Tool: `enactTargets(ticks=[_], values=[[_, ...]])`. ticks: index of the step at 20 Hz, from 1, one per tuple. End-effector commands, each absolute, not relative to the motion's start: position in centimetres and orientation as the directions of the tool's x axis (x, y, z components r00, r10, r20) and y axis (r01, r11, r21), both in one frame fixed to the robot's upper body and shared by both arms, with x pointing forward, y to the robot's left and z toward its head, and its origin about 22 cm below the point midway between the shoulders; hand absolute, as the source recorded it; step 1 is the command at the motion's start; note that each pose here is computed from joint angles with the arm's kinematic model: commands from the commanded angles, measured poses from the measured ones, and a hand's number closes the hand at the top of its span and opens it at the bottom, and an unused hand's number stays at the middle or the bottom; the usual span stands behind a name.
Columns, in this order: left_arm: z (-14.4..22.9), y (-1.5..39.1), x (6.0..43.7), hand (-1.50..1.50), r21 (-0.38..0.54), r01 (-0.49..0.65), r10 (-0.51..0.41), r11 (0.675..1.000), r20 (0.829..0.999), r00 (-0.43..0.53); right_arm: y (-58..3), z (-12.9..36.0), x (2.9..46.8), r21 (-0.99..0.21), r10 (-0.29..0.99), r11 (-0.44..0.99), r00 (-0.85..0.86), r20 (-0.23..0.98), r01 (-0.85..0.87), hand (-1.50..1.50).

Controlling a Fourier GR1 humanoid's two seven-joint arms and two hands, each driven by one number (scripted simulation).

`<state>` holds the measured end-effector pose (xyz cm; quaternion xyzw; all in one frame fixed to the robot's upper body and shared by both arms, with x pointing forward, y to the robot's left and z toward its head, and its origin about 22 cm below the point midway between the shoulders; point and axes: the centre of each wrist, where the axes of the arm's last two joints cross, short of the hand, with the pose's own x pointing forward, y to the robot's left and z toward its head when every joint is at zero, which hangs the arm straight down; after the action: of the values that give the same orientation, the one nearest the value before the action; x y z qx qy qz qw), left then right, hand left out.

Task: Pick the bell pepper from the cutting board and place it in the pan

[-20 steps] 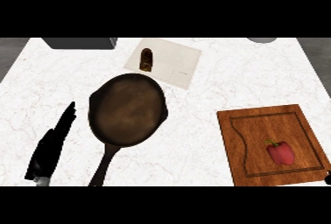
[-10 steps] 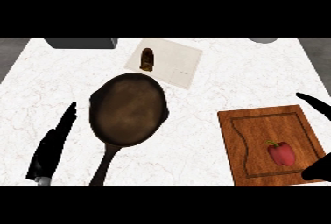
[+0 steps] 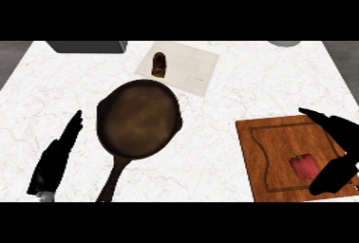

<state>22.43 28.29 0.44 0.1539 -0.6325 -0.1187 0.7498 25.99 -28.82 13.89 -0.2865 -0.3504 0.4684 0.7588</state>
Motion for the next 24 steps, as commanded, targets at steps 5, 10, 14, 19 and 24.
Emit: enactTargets(ticks=[5,10,14,19,24], values=[[0.8,27.9,21.9,0.00,0.377,-0.025,-0.368,0.926,0.915,0.167,-26.7,13.9,27.2,-0.748,0.925,0.329,0.355,0.133,-0.576,-1.50],[2.1,29.5,22.1,0.00,0.382,-0.005,-0.374,0.924,0.907,0.192,-27.3,11.4,25.9,-0.734,0.923,0.312,0.376,0.084,-0.603,-1.50],[0.1,29.7,21.1,0.00,0.371,-0.007,-0.365,0.929,0.917,0.158,-27.8,11.9,26.3,-0.737,0.917,0.310,0.394,0.064,-0.601,-1.50],[-0.2,29.2,22.4,0.00,0.376,-0.019,-0.367,0.926,0.913,0.177,-26.9,9.1,26.9,-0.726,0.919,0.308,0.391,0.058,-0.616,-1.50],[1.7,28.8,21.7,0.00,0.383,-0.027,-0.373,0.923,0.911,0.173,-26.9,7.5,25.0,-0.700,0.921,0.297,0.388,0.031,-0.650,-1.50]])
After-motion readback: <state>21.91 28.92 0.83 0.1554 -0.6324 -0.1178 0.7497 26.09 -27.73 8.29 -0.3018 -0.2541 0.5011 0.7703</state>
